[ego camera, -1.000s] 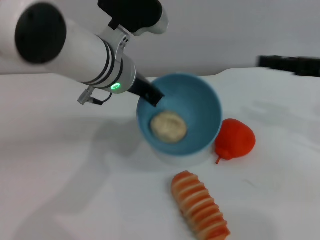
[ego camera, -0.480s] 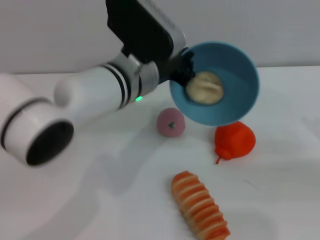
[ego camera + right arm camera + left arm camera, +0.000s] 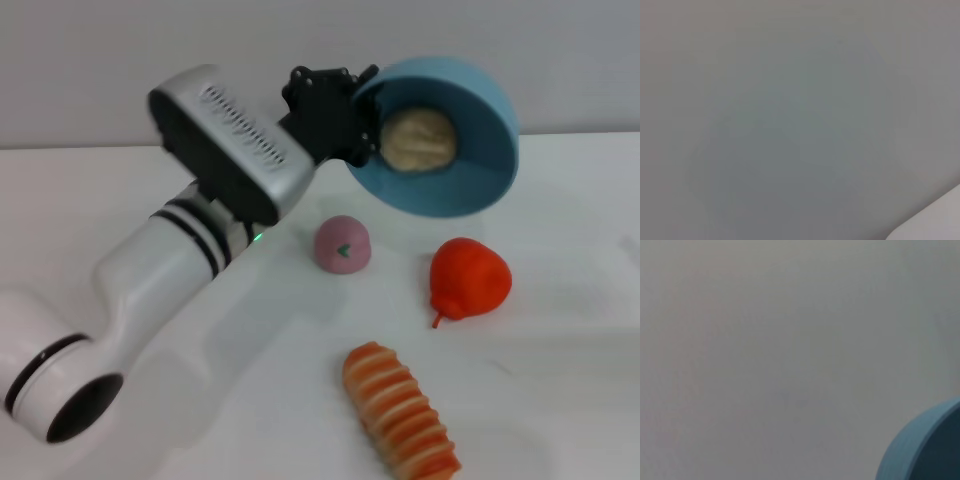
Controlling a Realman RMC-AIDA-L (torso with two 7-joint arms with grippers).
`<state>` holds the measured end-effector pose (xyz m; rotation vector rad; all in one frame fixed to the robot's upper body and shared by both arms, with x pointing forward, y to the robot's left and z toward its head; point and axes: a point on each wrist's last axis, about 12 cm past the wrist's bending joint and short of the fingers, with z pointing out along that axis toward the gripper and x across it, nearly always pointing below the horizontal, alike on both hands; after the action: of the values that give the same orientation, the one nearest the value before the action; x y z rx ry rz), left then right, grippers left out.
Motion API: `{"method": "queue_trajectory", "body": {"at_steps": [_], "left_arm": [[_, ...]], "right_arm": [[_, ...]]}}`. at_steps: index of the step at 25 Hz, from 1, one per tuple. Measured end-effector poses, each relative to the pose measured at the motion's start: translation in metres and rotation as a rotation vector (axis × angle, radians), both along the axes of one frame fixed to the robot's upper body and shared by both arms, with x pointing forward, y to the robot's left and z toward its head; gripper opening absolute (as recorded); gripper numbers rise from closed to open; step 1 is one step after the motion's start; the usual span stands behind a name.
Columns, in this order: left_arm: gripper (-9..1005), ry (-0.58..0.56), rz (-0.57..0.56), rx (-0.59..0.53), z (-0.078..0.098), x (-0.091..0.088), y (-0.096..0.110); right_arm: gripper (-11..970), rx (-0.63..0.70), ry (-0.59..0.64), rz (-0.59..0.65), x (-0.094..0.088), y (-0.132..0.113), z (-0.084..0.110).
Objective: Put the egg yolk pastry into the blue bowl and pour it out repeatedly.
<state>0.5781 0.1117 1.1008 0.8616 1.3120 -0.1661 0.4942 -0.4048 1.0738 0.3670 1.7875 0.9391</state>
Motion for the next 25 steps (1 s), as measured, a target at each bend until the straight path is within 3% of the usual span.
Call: {"method": "queue_trajectory", "body": {"at_steps": [9, 19, 25], "left_arm": [[0, -0.197, 0.043, -0.097, -0.006, -0.021, 0.008], [0, -0.177, 0.028, -0.063, -0.010, -0.017, 0.001], [0, -0.117, 0.140, -0.145, -0.004, -0.004, 0.009]], "right_arm": [[581, 0.017, 0.012, -0.011, 0.005, 0.004, -0.004], [577, 0.021, 0.011, -0.008, 0.006, 0.005, -0.004], [575, 0.020, 0.019, 0.009, 0.006, 0.008, -0.005]]}}
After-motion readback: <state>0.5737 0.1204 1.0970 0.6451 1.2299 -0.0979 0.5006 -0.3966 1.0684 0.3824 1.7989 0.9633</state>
